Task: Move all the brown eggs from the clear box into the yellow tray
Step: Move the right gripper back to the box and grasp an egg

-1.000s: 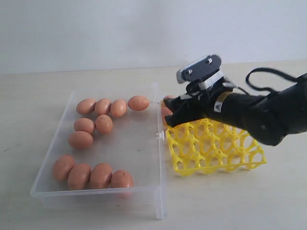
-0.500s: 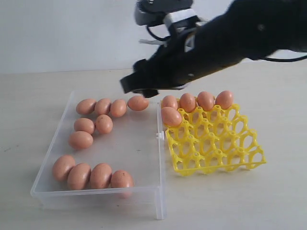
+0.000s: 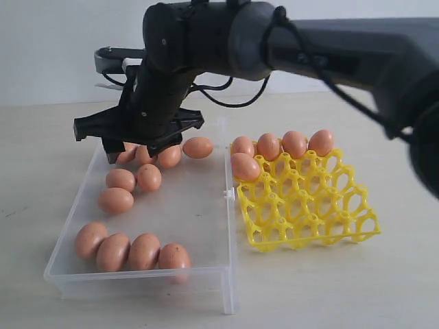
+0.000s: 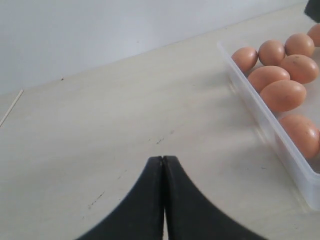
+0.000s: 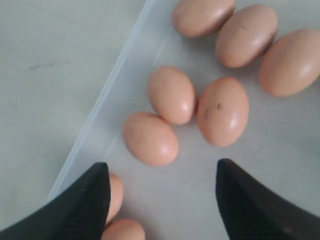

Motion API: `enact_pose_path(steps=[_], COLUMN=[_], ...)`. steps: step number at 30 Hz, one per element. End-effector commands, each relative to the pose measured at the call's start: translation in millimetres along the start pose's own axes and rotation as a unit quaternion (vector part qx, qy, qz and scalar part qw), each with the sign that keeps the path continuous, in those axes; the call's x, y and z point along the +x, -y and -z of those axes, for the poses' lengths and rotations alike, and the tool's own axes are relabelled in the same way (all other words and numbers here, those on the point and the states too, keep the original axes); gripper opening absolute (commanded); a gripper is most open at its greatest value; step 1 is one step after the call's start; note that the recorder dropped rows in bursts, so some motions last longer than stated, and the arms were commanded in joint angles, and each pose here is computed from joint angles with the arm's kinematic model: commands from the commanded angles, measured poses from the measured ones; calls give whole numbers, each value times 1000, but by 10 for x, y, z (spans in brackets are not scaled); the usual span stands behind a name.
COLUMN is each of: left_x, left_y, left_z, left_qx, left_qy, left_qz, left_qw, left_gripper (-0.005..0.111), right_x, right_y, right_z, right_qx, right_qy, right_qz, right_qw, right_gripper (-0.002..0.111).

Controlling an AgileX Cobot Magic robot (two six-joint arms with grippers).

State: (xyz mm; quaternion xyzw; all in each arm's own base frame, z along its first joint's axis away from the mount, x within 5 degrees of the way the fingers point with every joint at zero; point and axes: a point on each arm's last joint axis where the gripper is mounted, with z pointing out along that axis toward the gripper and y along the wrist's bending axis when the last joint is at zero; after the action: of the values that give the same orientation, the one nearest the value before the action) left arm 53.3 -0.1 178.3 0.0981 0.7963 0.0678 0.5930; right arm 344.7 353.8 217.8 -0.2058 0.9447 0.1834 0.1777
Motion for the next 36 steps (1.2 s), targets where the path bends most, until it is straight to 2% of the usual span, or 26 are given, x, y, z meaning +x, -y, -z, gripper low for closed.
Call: enact_pose_path(steps=[1,6,23,25,26,28,32,36], left_x=[-22,-22,-22,-22,-22,-22,-22,-22], left_y=[-4,-4,-4,-4,-4,-4,-4,-4], left_z=[9,9,9,9,9,9,9,9], left_qx=[-1,-1,-1,-1,-1,-1,-1,-1], left_qy=[9,9,9,9,9,9,9,9], left_qz=[2,2,2,2,2,2,2,2], left_qw=[1000,1000,1000,1000,1000,1000,1000,1000], left_gripper=[0,0,0,0,0,0,0,0], right_x=[-168,-234,-219,-215,-216,-239,-491,-632], right_y=[73,192,307,307,307,290,200,69], right_z=[-306,-557,-1030,-1042,-1043,-987,-546,-38], right_qx=[36,103,120,118,117,115,93,65], right_qy=[-19,-38,-36,-39,-40,-38,39,142], right_qz=[-3,9,21,38,53,69,81,131], right_qw=[999,994,992,992,991,990,992,979], right_gripper=[59,59,57,43,25,0,0,0])
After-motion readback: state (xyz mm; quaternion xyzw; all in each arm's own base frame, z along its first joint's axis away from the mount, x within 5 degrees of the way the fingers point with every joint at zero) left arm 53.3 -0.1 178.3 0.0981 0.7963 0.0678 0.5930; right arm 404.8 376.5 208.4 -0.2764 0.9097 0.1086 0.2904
